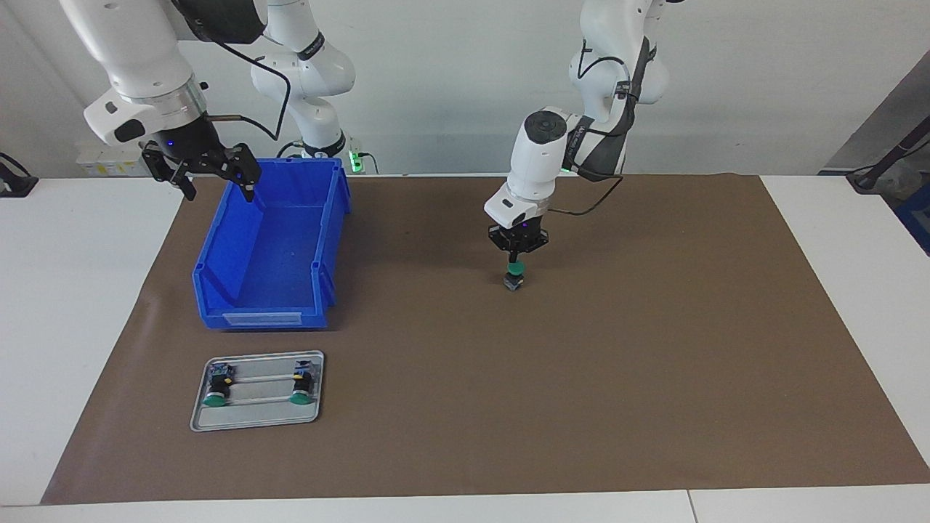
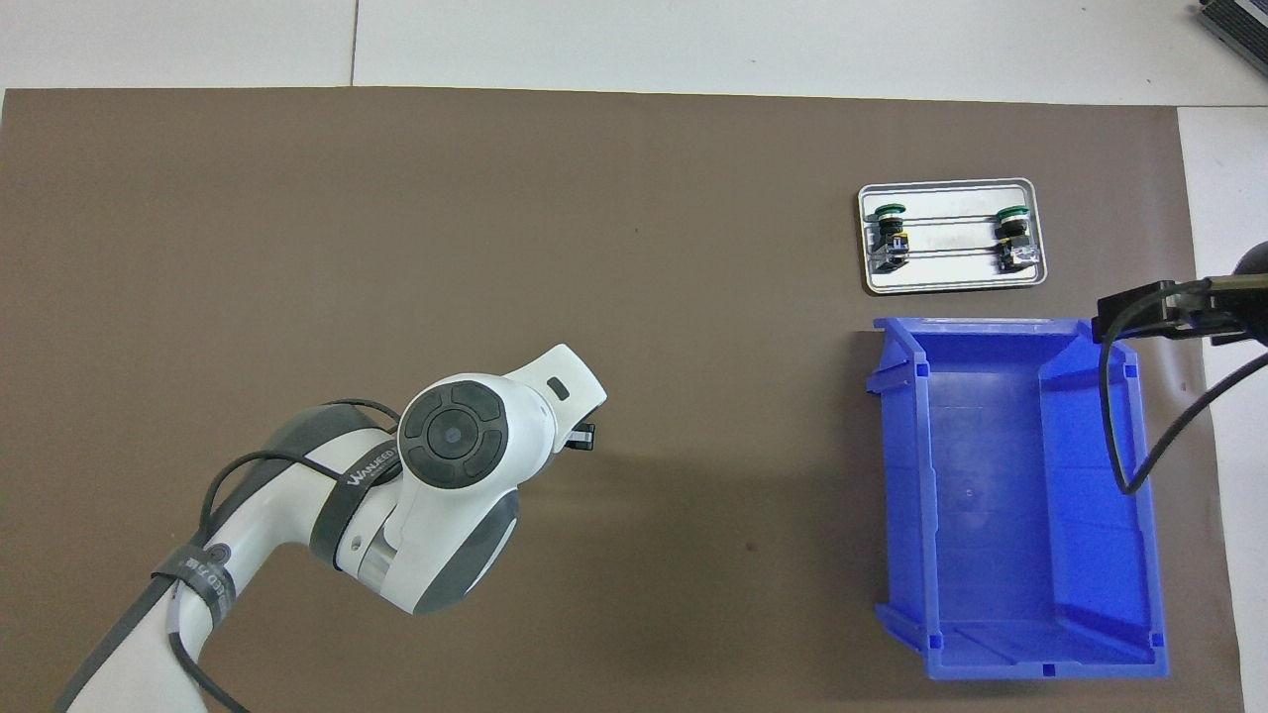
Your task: Place and press button with both arms
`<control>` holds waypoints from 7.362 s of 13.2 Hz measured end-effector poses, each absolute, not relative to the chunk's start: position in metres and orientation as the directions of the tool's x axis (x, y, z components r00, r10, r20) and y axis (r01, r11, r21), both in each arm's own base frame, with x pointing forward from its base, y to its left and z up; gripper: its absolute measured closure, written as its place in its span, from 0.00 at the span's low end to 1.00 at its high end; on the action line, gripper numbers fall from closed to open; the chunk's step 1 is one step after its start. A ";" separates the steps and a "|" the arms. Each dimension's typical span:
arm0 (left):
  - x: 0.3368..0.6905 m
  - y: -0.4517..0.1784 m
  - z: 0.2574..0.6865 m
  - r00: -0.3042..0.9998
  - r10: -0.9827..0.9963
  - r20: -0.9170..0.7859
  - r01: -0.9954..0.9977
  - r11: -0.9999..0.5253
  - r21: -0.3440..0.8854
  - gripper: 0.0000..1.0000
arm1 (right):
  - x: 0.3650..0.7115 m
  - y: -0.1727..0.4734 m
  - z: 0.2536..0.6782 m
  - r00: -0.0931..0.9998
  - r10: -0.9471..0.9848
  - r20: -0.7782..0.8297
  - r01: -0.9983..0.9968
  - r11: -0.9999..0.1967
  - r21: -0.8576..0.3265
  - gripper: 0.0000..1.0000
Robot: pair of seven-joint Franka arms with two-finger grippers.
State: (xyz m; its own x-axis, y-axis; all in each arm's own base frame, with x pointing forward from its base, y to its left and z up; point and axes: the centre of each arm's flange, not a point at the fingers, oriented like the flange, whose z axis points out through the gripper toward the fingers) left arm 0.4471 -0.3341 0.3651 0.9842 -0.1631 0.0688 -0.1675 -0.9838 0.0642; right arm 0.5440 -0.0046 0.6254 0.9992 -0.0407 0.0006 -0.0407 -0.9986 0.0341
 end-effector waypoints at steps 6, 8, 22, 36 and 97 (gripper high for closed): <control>0.447 -0.338 0.366 0.981 -0.164 0.100 -0.172 -0.982 0.080 0.99 | 0.544 -0.005 0.625 0.999 -0.041 0.001 -0.041 -0.999 0.034 0.00; 0.447 -0.338 0.366 0.981 -0.164 0.100 -0.172 -0.982 0.081 0.99 | 0.544 -0.005 0.625 0.999 -0.041 0.001 -0.041 -0.999 0.034 0.00; 0.542 -0.234 0.481 0.984 -0.178 -0.030 -0.177 -0.984 0.014 0.99 | 0.544 -0.005 0.625 0.999 -0.041 0.001 -0.041 -0.999 0.034 0.00; 0.559 -0.085 0.616 0.985 -0.145 -0.096 -0.144 -0.989 0.016 0.72 | 0.551 0.024 0.627 0.994 -0.101 0.033 -0.100 -0.994 -0.043 0.00; 0.589 -0.058 0.601 0.985 -0.171 0.018 -0.171 -0.985 -0.029 0.00 | 0.596 0.279 0.469 0.870 -0.476 0.129 -0.477 -0.879 -0.032 0.56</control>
State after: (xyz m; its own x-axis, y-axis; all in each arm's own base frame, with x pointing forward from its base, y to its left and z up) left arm 0.5888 -0.0578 0.6008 0.9851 -0.1713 0.0183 -0.1707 -0.9849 -0.0288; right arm 0.5960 0.2791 0.4690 0.8697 -0.4765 0.1289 -0.4766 -0.8785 -0.0317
